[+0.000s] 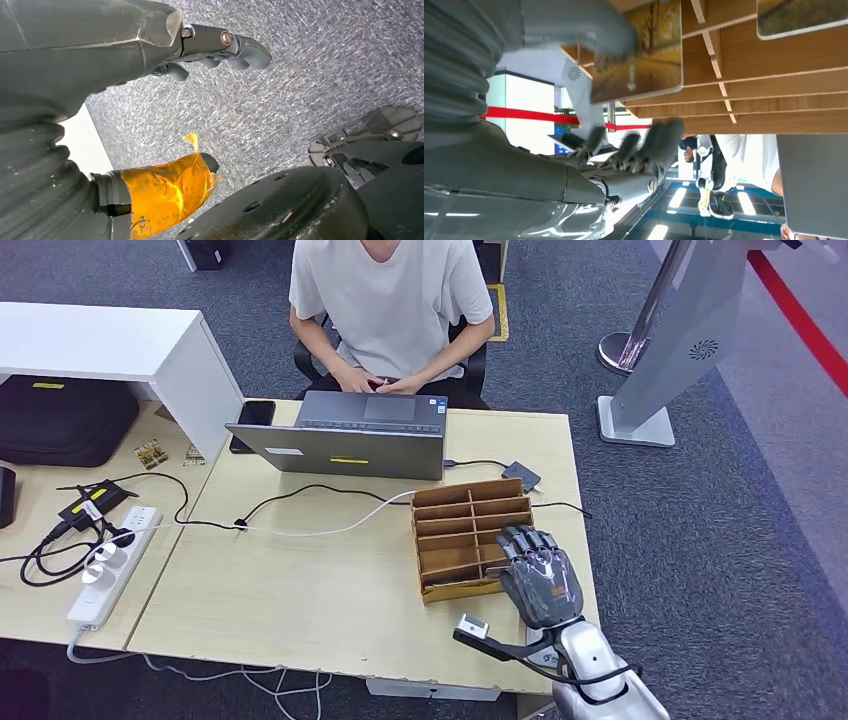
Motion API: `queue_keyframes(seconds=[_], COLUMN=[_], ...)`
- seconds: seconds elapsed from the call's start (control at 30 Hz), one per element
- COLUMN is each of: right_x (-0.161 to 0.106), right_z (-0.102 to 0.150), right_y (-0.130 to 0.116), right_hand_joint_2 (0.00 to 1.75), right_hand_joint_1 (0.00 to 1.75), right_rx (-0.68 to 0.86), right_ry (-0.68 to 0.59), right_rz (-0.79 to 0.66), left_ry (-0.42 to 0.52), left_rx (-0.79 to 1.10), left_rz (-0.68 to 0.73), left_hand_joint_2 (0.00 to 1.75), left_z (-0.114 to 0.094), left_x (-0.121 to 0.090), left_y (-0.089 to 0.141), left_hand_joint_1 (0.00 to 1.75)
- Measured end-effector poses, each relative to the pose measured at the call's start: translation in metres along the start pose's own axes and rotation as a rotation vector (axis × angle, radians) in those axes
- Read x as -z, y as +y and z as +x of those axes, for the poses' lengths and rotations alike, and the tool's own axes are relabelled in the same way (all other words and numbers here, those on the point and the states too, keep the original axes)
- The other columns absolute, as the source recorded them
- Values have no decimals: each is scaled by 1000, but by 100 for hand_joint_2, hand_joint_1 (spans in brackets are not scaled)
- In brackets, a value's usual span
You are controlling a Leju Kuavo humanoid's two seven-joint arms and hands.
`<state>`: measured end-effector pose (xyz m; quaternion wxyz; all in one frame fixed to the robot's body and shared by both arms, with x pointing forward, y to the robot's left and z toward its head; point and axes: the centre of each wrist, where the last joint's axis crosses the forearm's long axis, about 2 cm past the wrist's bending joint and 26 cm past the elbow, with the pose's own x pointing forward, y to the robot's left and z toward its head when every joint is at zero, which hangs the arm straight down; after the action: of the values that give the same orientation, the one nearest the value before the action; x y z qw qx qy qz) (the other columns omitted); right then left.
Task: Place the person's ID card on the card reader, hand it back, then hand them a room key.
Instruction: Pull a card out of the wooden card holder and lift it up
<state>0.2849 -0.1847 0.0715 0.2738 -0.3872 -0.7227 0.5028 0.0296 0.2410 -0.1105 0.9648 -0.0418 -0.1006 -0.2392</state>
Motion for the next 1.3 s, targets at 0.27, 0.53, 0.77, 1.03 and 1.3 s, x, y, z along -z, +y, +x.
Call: queue_keyframes(seconds=[0.27, 0.53, 0.77, 1.03, 1.3], right_x=[-7, -7, -7, -8, -7], right_z=[-2, -3, -5, -6, -9], right_y=[2, 2, 3, 3, 2], right_hand_joint_2=[175, 175, 175, 175, 175], right_hand_joint_1=[175, 175, 175, 175, 175], right_rx=[21, 39, 53, 60, 63], right_ry=[13, 11, 11, 12, 14], right_rz=[17, 20, 26, 35, 46], left_ry=[2, 2, -5, -26, -24], left_rx=[-4, -5, -1, -11, -9], left_rz=[0, -1, -23, -29, -24], left_hand_joint_2=[175, 175, 175, 175, 175], left_z=[0, 0, 0, 0, 0], left_x=[0, 0, 0, 0, 0], left_y=[0, 0, 0, -1, -1], left_hand_joint_1=[0, 0, 0, 0, 0])
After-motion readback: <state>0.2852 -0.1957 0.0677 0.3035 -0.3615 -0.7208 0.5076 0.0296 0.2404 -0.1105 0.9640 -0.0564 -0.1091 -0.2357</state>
